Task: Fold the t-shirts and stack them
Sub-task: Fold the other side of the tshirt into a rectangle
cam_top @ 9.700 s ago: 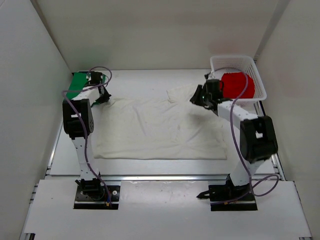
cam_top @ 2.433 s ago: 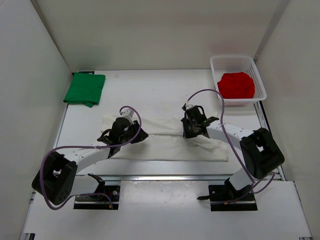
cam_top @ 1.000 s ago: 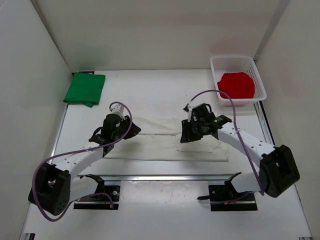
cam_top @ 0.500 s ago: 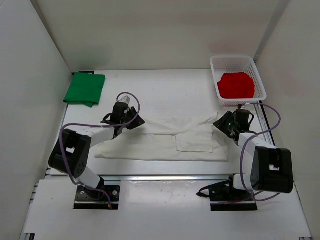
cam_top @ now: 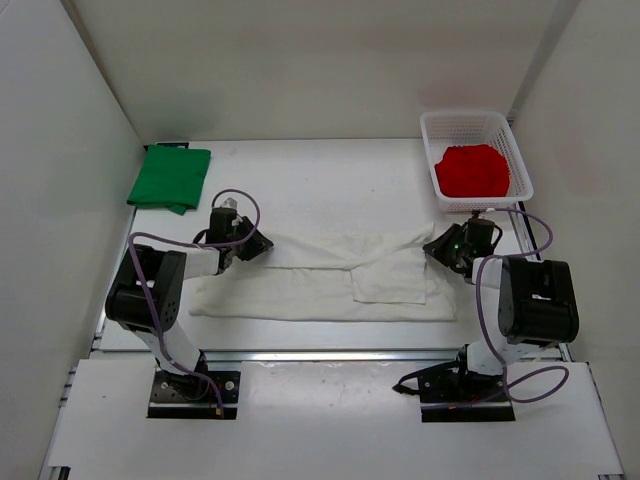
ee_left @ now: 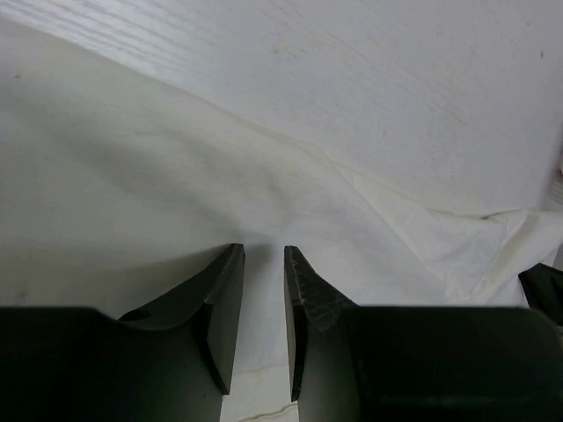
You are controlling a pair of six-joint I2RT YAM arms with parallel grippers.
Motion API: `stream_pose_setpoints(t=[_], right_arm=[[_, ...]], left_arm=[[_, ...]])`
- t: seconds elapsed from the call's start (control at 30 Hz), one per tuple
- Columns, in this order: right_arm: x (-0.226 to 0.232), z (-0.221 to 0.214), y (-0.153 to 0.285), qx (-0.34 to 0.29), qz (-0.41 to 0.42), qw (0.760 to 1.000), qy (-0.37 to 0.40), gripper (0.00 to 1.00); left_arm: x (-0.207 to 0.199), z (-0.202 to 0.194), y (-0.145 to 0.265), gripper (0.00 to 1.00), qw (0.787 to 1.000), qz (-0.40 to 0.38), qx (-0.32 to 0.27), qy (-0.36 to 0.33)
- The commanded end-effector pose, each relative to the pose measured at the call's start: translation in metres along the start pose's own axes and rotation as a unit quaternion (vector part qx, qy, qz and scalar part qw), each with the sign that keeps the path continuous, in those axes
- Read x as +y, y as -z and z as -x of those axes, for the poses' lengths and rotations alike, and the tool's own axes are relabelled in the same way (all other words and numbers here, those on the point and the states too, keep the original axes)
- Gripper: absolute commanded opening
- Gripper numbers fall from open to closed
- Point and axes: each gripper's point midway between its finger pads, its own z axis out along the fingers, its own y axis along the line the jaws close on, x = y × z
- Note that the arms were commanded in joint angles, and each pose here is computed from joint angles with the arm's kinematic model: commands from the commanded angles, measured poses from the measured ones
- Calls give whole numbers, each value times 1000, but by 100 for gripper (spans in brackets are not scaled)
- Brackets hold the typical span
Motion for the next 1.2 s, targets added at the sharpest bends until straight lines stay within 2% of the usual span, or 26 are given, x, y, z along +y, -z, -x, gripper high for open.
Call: stream_pose_setpoints(t=[0.0,0.07,0.33,0.53,0.63,0.77,0.8,0.83,0.87,0.97,1.03,1.17], right_arm=[[14,15,-3,-25,35,999,-2,4],[9,17,1,-30,27,999,-12,0],[-20,18,24,-61,-51,997,-9,0],[-31,16,22,-33,-79,996,-29,1],[-20,22,28,-39,-72,996,-19,11],[-2,38,51,-88,-71,994,1,34],[6,36,55,-94,-62,994,14,36],[4,28,57,-87,-67,994,15,35],[15,25,61,-88,-49,995,18,30],[29,-15,62,-49,-25,998,43,9],[32,-41,61,-20,-17,998,57,2],[9,-80,58,39,-31,998,46,0]], left_arm=[[6,2,2,36,1000,-11,-6,23],[7,6,4,35,999,-15,-9,34],[45,16,21,36,995,9,-46,93],[28,21,29,37,994,-15,-56,96],[12,16,33,38,995,-33,-53,83],[-27,10,43,39,996,-66,-52,31],[-31,6,43,39,996,-64,-51,24],[-45,-1,46,40,996,-75,-49,1],[-55,-15,45,39,996,-83,-35,-19],[-76,-51,45,39,993,-99,-2,-67],[-82,-76,43,39,990,-110,31,-84],[-81,-98,43,38,988,-115,57,-92]])
